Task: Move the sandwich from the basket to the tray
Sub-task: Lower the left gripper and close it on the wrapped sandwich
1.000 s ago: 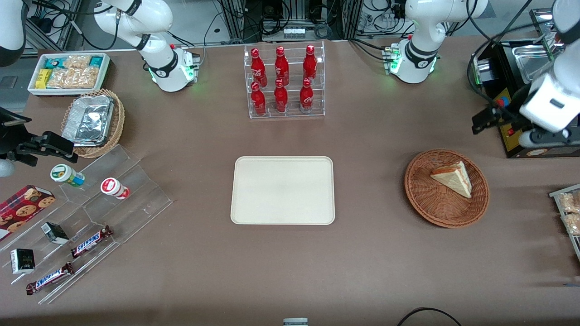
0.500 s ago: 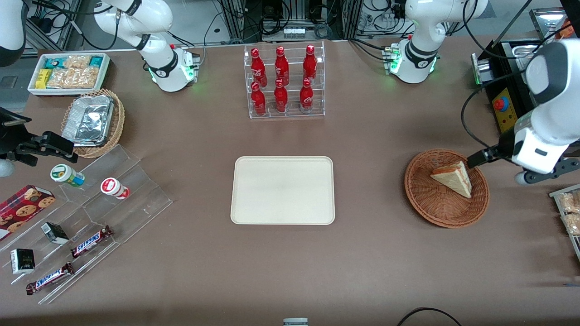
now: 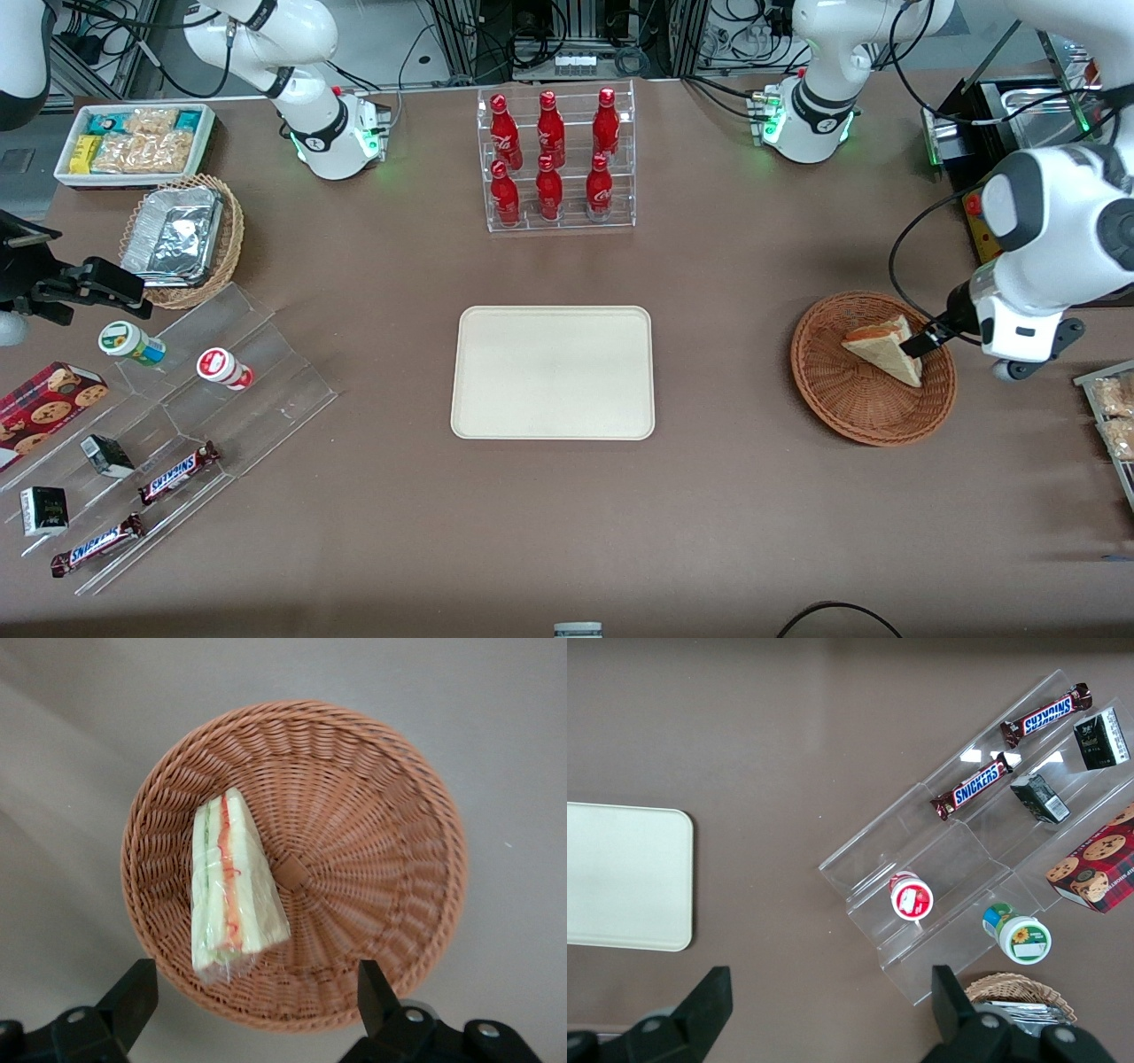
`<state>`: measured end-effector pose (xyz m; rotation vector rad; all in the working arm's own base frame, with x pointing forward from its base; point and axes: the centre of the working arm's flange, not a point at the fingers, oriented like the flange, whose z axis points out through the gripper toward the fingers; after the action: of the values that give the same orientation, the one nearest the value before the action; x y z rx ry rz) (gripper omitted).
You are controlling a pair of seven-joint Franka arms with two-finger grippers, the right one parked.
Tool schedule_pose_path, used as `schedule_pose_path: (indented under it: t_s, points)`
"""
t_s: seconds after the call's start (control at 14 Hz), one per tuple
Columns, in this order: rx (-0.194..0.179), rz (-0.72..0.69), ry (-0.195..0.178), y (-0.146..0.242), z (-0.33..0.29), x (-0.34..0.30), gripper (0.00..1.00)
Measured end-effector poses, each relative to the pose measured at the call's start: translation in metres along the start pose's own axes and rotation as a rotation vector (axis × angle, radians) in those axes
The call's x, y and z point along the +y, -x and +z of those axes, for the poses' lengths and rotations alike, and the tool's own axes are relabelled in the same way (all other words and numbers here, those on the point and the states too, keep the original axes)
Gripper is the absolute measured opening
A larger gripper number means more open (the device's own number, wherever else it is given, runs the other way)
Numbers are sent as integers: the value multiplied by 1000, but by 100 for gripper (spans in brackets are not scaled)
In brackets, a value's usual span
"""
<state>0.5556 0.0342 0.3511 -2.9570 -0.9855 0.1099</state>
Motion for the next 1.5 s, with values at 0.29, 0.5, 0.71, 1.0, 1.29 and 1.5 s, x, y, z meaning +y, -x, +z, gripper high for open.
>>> schedule_pose_path:
  t_s: [0.29, 0.5, 0.71, 1.0, 1.29, 1.5]
  points:
    - [-11, -96, -21, -16, 54, -28, 100]
    - [-23, -159, -30, -21, 78, -29, 100]
    - [-38, -205, -6, -22, 87, -27, 100]
    - [-36, -212, -7, -20, 106, -27, 99]
    - [-39, -206, -11, -18, 115, -24, 83]
    - [-43, -213, -15, -14, 118, -19, 82]
